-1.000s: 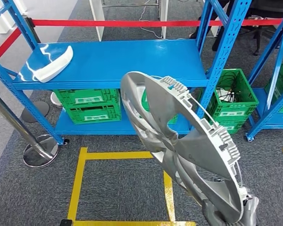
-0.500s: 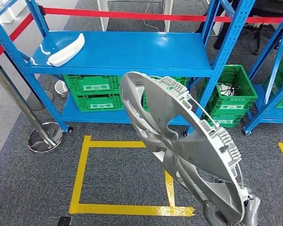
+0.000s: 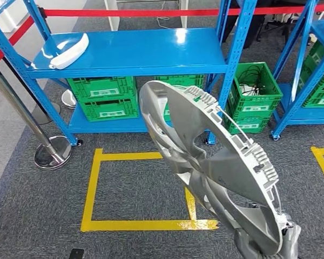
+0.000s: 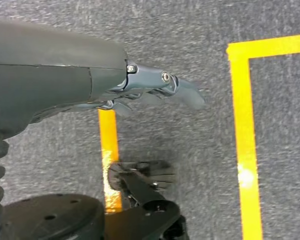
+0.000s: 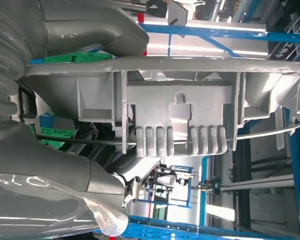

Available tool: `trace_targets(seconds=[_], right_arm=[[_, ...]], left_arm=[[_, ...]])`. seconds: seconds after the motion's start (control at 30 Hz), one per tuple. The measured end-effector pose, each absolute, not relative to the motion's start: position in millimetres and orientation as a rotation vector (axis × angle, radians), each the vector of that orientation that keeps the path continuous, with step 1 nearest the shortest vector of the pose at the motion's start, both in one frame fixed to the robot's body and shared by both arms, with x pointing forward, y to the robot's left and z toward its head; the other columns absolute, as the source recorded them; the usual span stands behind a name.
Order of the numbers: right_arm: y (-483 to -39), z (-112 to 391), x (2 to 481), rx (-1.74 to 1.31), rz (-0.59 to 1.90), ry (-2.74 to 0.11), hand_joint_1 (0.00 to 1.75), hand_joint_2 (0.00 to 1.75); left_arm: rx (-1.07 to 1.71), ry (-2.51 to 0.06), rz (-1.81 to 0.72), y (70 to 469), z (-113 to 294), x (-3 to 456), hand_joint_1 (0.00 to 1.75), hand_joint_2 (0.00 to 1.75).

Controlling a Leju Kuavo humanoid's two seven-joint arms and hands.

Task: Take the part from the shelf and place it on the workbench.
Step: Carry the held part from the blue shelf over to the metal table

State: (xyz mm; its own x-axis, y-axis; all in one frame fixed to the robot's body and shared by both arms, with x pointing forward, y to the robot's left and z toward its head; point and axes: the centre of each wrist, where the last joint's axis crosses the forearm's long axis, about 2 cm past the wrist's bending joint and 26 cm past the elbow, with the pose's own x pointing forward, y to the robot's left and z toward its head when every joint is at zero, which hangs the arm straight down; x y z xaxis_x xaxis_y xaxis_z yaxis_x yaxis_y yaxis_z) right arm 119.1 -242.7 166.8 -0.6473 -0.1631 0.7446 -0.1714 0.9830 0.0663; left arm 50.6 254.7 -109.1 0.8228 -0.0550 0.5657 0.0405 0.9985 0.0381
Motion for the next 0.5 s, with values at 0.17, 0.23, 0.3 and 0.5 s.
trace_targets(seconds=[0.17,0.23,0.3,0.5], right_arm=[[-243.5,166.9,119.3,0.225,0.009,-2.286,1.75,1.75],[-243.9,167.1,119.4,0.222,0.008,-2.287,1.75,1.75],[-244.0,167.6,119.8,0.221,0.007,-2.289,1.75,1.75],[-244.5,167.7,119.4,0.221,0.006,-2.289,1.75,1.75]], left_arm=[[0.023,-0.605,-0.05,254.1,-108.9,51.7,0.0,1.75],[0.026,-0.605,-0.05,255.9,-109.0,51.8,0.0,1.75],[0.026,-0.604,-0.049,257.4,-109.2,51.4,0.0,1.75],[0.012,-0.605,-0.044,255.9,-109.2,50.8,0.0,1.75]])
